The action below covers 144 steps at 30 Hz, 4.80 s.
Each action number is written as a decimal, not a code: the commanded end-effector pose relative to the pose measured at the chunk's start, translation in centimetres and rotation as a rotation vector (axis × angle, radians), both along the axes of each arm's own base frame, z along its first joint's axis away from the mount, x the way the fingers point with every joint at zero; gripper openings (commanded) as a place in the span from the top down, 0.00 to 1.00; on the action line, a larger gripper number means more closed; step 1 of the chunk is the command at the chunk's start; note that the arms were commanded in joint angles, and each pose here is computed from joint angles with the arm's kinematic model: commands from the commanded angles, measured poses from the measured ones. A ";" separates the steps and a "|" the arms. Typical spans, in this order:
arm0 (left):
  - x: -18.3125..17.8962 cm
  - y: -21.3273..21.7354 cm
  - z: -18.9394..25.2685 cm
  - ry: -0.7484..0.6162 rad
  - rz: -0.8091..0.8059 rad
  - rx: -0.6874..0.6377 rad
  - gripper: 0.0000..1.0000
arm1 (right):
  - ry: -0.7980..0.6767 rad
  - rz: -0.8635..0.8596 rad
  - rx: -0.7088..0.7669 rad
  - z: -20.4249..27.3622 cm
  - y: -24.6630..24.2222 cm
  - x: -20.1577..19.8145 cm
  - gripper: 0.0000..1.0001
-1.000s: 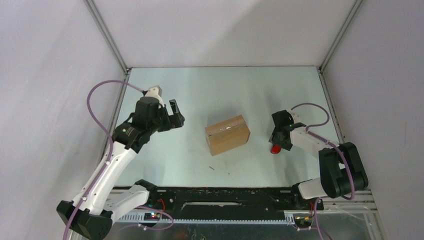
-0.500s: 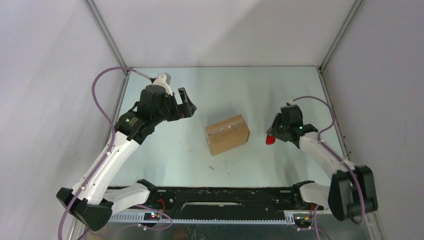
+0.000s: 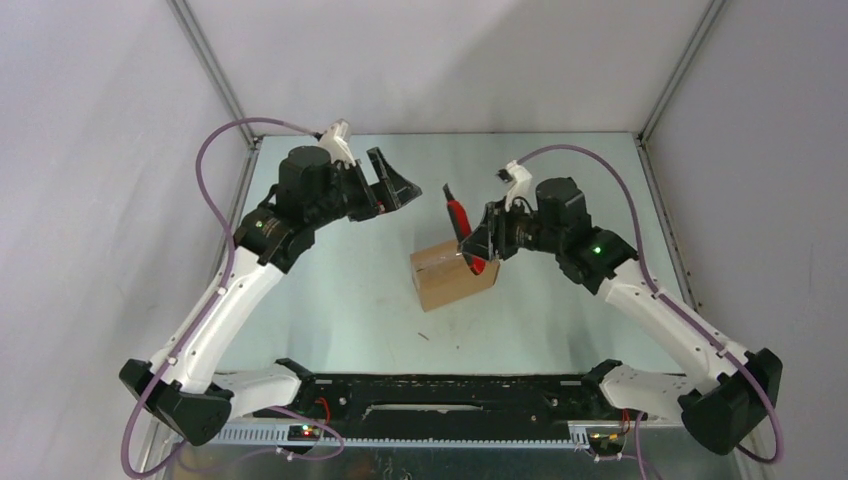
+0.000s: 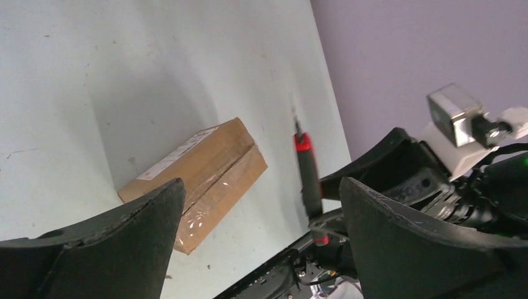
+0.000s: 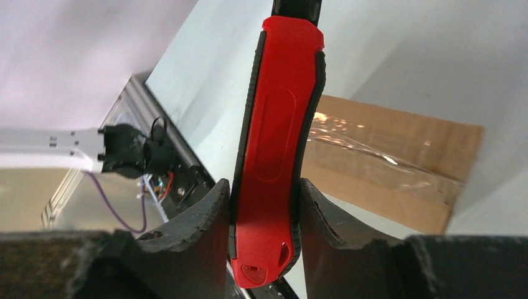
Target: Unpack the express box
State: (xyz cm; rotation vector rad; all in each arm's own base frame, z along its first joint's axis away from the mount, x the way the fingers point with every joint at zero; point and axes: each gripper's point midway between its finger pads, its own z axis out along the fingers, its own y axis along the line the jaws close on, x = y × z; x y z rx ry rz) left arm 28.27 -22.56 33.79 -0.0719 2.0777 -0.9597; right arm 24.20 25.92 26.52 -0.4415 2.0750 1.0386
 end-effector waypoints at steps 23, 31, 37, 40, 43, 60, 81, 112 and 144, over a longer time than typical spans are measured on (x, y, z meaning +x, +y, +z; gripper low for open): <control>-1.5 -2.1 -6.8 0.283 0.043 0.056 0.25 | -0.165 0.299 -0.025 1.9 8.6 -2.1 1.00; -1.9 -2.6 -8.7 0.382 0.071 0.045 0.78 | -0.181 0.291 -0.093 1.0 9.0 -1.7 0.93; -2.4 -1.9 -9.2 0.457 0.138 0.056 1.00 | -0.378 0.107 -0.328 0.3 8.5 -1.0 0.16; -2.6 -1.4 -9.2 0.494 0.164 0.089 1.00 | -0.536 -0.029 -0.503 0.4 8.0 -0.6 0.11; -2.5 -1.4 -8.4 0.501 0.186 0.072 1.00 | -0.661 -0.072 -0.652 -0.1 8.3 -1.0 0.10; -3.1 -1.4 -5.6 0.465 0.162 0.007 0.64 | -0.753 -0.110 -0.763 -1.1 9.4 -0.9 0.88; -5.6 -2.7 5.5 -0.230 -0.429 -0.293 0.00 | -0.084 0.460 0.143 8.2 5.0 -7.0 1.00; -9.6 -4.7 5.5 -0.170 -0.697 -0.535 0.98 | 0.122 0.445 0.322 10.6 4.8 -6.6 0.93; -5.6 -4.3 2.4 -0.070 -0.356 -0.627 0.11 | 0.196 0.269 0.455 8.2 6.5 -4.8 1.00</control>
